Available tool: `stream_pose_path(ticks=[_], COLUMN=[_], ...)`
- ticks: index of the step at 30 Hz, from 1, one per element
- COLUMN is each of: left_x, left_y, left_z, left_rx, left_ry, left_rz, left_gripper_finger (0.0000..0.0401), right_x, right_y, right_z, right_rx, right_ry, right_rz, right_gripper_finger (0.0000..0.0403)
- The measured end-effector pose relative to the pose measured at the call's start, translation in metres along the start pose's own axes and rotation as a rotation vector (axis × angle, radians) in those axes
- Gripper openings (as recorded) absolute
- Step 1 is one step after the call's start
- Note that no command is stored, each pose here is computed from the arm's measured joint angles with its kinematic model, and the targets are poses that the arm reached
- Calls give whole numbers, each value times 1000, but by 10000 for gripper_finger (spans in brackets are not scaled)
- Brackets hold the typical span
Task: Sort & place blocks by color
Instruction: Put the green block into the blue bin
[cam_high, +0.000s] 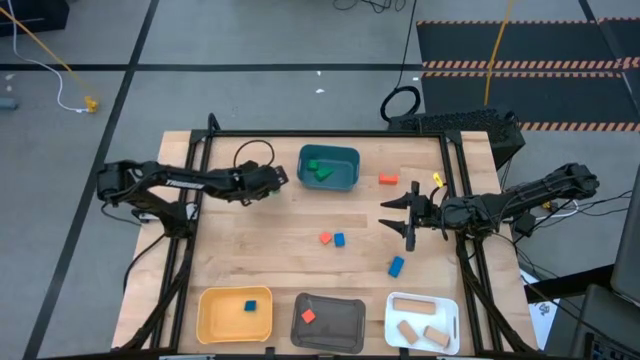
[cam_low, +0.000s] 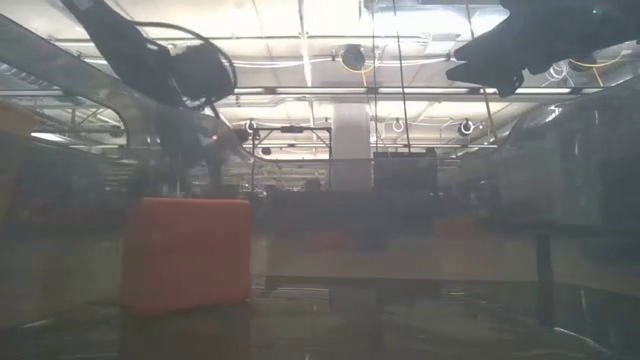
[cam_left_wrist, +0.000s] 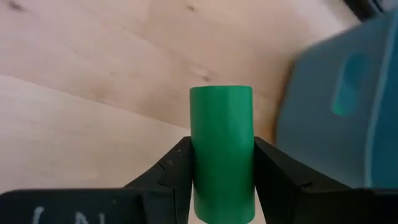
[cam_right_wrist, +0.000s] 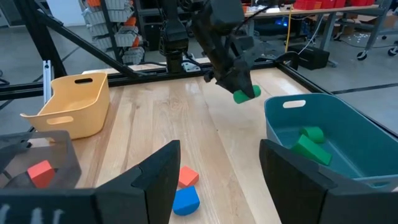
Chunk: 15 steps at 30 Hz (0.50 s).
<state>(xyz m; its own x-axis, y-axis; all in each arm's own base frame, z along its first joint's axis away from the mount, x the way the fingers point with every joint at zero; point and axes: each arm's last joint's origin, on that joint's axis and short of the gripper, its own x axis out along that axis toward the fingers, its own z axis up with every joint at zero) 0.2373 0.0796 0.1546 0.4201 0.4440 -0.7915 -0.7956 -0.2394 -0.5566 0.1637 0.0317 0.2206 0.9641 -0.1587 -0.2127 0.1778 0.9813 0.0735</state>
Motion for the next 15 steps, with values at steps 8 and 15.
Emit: stream_pose_path(ticks=[8,15], left_x=[-14,-26], left_y=[-16,-47], left_z=[-2,-1], left_rx=[12,132], left_ry=[-2,-86], left_rz=[-178,-494], left_gripper_finger=[132,132], right_x=[0,0], right_y=[0,0], right_z=[1,1], right_rx=[3,3], right_ry=[-7,-7], right_rz=[2,2], right_gripper_finger=[212,212])
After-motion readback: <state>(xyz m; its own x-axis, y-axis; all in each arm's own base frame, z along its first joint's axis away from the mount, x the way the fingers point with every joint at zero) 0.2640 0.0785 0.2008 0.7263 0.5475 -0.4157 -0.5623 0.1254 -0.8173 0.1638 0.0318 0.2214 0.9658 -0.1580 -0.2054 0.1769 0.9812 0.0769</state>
